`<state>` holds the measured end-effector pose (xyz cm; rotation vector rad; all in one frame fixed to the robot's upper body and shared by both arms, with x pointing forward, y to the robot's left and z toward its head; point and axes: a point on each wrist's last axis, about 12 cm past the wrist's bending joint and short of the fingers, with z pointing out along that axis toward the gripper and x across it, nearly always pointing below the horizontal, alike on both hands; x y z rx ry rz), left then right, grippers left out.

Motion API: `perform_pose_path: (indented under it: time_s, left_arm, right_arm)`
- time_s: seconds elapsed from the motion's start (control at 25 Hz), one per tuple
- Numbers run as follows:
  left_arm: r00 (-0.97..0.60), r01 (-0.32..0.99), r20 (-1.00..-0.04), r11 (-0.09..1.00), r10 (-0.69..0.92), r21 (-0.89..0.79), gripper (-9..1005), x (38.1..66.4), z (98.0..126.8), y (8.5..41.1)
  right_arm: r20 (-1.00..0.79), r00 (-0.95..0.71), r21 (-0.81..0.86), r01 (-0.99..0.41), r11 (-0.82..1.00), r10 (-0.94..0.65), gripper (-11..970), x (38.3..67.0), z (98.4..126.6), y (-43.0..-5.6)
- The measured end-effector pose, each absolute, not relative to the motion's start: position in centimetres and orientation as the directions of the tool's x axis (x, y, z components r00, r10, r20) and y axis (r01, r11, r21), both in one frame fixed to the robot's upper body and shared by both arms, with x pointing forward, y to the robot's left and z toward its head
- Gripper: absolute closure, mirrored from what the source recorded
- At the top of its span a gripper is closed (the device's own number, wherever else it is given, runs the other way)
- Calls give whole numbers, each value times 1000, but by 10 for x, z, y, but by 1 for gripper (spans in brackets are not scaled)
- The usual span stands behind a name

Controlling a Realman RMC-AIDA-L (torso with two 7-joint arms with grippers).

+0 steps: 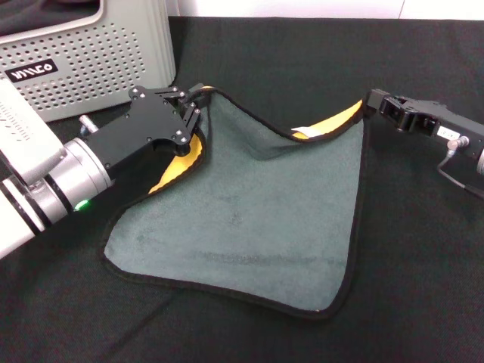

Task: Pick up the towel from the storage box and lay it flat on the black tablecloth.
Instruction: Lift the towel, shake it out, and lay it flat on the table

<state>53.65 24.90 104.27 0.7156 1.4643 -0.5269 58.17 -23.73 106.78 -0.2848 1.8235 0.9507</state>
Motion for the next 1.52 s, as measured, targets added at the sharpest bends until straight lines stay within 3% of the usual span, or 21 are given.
perform_pose_path:
  time_s: [0.8, 1.52]
  left_arm:
    - [224, 642, -904, 643, 363, 418, 967, 550, 1040, 248]
    - [189, 586, -875, 664, 446, 465, 967, 557, 1033, 251]
  right_arm:
    - [-859, -467, 471, -559, 683, 210, 957, 597, 1070, -229]
    - [-849, -499, 468, -558, 685, 173, 957, 618, 1076, -207]
